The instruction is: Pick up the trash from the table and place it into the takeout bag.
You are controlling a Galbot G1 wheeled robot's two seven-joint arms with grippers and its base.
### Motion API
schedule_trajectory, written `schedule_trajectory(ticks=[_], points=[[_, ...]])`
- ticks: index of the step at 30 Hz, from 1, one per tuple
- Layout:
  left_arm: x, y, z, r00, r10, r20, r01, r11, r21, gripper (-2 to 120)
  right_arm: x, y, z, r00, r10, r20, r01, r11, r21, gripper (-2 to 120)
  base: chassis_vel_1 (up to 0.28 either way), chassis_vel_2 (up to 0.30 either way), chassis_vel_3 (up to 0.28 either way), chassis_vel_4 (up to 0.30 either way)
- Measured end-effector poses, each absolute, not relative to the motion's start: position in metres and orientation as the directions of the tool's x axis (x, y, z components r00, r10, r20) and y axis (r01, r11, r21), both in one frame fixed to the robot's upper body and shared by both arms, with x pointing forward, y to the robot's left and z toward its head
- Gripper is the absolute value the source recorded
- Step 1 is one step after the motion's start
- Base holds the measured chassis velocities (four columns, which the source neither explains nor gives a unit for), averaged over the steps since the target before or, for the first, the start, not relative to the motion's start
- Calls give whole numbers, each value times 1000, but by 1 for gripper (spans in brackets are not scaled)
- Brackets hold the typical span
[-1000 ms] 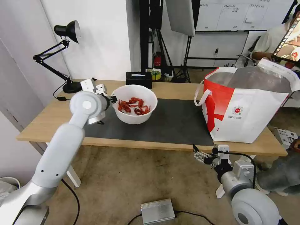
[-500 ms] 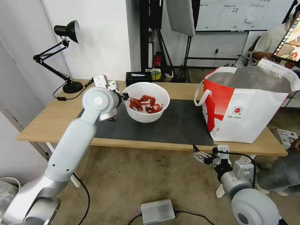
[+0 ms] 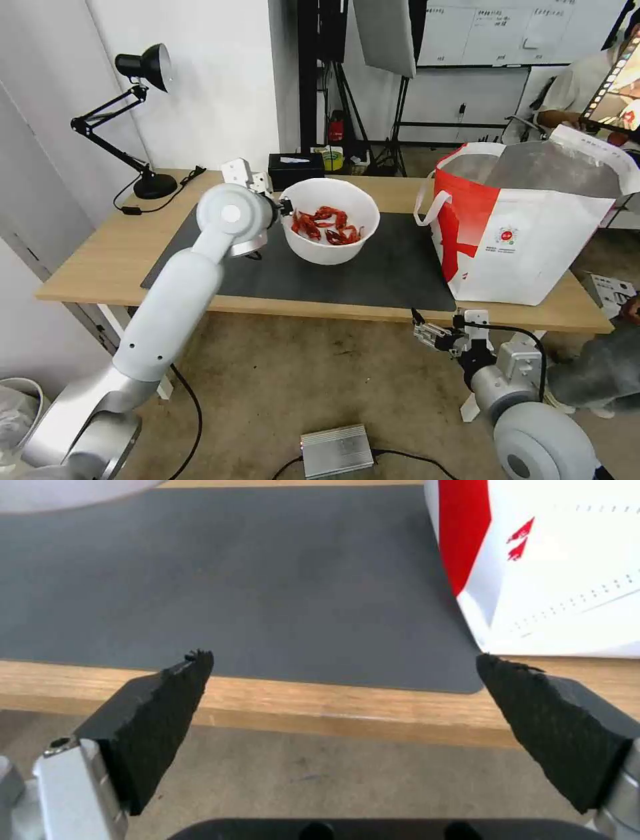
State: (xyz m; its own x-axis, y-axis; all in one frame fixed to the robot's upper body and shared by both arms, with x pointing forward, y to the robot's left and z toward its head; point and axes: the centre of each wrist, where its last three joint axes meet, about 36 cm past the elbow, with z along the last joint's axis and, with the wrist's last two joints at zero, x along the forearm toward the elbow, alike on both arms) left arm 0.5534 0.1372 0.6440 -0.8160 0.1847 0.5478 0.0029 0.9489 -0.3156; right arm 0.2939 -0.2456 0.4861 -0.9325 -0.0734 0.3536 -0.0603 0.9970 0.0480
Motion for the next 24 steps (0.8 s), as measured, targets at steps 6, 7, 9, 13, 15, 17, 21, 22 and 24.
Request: schedule_trajectory(ticks=[6,7,9,13,15,17,21,22,24], points=[[553,131,643,-812,194,550,13,949,-316,0,294,-246,486,-933,-73,354,-60,997,48,100,0,0,0,0],[553,131,643,-812,194,550,13,949,-316,0,294,-246,486,-933,-73,354,-60,997,48,100,0,0,0,0],[553,130,643,-811,195,551,15,949,-314,0,294,-246,486,-933,-73,354,-60,997,48,100,0,0,0,0],[552,127,642,-809,201,552,21,949,-315,0,294,-246,486,-933,-73,354,-60,997,48,100,0,0,0,0],[551,123,644,-808,214,549,34,947,-320,0,294,-246,486,-933,-73,354,-60,997,48,100,0,0,0,0],[550,121,645,-807,222,548,41,946,-322,0,294,-246,486,-933,-73,354,-60,997,48,100,0,0,0,0],[548,117,647,-804,236,546,59,945,-323,0,294,-246,486,-933,-73,354,-60,997,48,100,0,0,0,0],[548,115,647,-803,241,546,63,944,-323,0,294,-246,486,-933,-73,354,-60,997,48,100,0,0,0,0],[547,114,648,-801,245,546,67,944,-324,0,294,-246,486,-933,-73,354,-60,997,48,100,0,0,0,0]])
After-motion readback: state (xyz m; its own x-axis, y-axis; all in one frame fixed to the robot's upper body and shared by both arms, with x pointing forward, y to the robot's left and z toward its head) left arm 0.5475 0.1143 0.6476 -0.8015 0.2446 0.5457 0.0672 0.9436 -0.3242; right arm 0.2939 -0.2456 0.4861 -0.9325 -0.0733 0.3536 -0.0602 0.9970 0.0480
